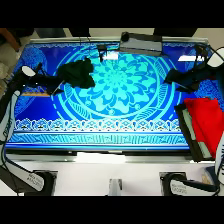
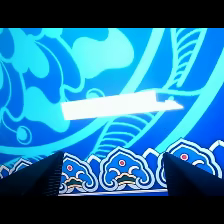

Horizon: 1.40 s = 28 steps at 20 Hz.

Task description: Fold the shirts.

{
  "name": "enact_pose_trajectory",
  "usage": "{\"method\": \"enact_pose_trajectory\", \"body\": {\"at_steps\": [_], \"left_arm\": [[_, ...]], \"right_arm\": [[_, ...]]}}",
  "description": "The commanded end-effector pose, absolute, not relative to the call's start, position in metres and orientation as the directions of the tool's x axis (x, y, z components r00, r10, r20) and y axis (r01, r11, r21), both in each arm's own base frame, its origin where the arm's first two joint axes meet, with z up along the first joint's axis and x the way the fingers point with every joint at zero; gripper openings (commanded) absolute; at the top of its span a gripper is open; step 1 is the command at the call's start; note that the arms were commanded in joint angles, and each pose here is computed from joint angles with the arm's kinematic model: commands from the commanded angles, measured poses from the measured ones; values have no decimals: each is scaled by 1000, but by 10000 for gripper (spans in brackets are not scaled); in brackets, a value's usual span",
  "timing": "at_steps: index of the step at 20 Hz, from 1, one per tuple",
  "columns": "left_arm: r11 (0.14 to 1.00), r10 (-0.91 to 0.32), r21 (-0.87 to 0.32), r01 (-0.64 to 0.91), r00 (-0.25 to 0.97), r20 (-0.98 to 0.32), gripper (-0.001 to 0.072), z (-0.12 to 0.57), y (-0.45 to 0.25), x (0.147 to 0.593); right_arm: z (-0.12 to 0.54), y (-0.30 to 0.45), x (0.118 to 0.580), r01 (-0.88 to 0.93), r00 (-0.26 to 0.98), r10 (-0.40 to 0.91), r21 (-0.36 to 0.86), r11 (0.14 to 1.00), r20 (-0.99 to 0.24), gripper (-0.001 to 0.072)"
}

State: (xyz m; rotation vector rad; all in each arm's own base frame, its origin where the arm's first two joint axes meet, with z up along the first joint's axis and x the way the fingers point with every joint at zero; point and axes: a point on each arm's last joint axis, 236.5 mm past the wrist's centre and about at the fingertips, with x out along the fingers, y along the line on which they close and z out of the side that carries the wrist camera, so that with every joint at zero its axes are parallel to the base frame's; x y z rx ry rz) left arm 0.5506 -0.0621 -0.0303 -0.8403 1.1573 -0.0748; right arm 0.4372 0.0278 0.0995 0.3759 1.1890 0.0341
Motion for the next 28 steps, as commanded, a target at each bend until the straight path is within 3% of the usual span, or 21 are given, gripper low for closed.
{"method": "enact_pose_trajectory", "body": {"at_steps": [1,6,7,8,9,11,13,14,17,20,23,28], "left_arm": [[572,-491,-744,-345,583,-647,720,-32,-63,597],[582,-439,-740,-336,636,-634,699,-52,-80,617],[584,-445,-738,-338,627,-639,472,-56,-84,616],[585,-447,-738,-335,626,-639,188,-56,-86,616],[581,-456,-745,-328,627,-632,45,-50,-89,615],[660,-469,-727,-187,654,-594,37,-12,-100,615],[766,-505,-637,86,694,-513,35,64,-128,604],[781,-540,-587,214,704,-462,35,115,-149,588],[804,-586,-362,471,728,-356,35,255,-196,503],[782,-621,-213,586,705,-341,35,325,-227,406],[733,-668,-222,642,620,-411,35,316,-263,347],[685,-723,-432,586,475,-502,36,202,-358,330]], "right_arm": [[101,31,441,167,393,235,320,933,-889,660],[103,35,443,163,402,252,339,927,-880,660],[104,38,441,161,396,264,350,923,-879,661],[103,41,439,160,386,275,358,920,-880,661],[103,41,437,160,378,279,359,920,-883,661],[102,41,436,154,373,278,355,922,-885,661],[103,40,439,128,387,274,345,930,-881,661],[106,39,445,108,413,270,341,934,-870,660],[121,39,442,34,432,271,315,948,-860,659],[161,29,418,18,489,213,255,967,-846,654],[214,1,379,42,585,79,128,991,-807,656],[257,3,316,31,627,63,107,994,-776,655]]}}
